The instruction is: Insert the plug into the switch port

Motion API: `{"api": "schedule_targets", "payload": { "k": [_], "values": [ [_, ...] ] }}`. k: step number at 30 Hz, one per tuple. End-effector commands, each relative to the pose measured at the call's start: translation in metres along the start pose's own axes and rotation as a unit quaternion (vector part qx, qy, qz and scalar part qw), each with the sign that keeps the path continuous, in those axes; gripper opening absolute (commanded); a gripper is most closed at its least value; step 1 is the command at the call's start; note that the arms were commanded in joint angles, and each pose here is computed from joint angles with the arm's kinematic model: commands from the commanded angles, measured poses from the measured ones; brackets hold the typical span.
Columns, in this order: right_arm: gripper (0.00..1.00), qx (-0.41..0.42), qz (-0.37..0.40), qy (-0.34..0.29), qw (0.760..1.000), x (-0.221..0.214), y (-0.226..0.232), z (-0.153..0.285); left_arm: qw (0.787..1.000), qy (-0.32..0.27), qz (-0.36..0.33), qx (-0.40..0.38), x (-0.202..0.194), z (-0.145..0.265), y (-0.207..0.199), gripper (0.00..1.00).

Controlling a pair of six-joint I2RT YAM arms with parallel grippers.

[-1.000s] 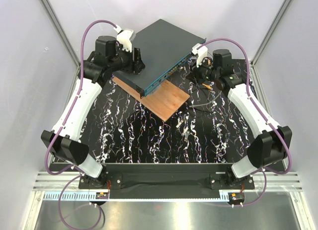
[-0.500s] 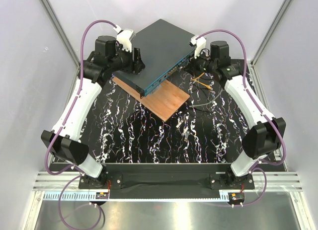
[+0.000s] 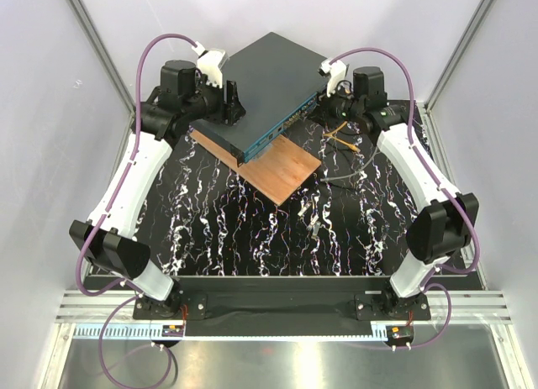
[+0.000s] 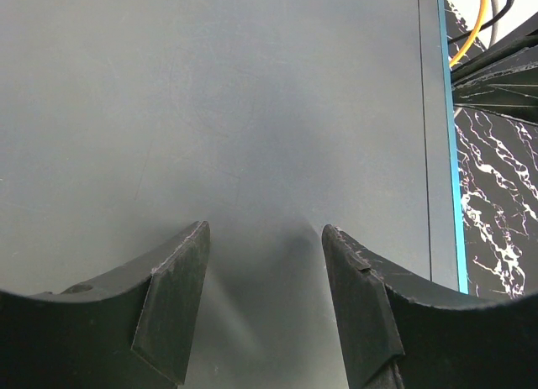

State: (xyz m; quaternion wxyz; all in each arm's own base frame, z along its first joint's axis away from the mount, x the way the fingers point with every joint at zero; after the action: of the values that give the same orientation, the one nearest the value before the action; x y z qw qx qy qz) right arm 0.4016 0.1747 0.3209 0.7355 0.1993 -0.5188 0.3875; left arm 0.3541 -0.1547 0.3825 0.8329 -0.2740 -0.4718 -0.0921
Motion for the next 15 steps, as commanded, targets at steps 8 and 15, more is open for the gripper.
{"api": "schedule_targets", "payload": {
  "k": [8,15],
  "values": [
    [0.22,0.015,0.006,-0.042,0.999,0.032,0.004,-0.009,1.000,-0.017,0.000,-0.013,0.005,-0.001,-0.001,0.61],
    [0.22,0.017,0.007,-0.048,0.999,0.041,0.005,-0.018,1.000,-0.013,0.002,-0.014,0.003,-0.002,0.000,0.61]
  ]
}}
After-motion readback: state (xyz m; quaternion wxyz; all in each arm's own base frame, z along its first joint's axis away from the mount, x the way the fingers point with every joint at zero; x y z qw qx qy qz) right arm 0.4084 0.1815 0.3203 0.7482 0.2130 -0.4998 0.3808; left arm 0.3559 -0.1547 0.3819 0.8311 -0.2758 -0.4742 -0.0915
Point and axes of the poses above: each gripper's point midway between its finger pads, its own z axis back along the fingers, its own y axis along the line the jaws close on, x = y × z, the point moved 7 cm from there along z, back along the fingers, and after that the axes turned 12 degrees about z, right-handed, at the moved point
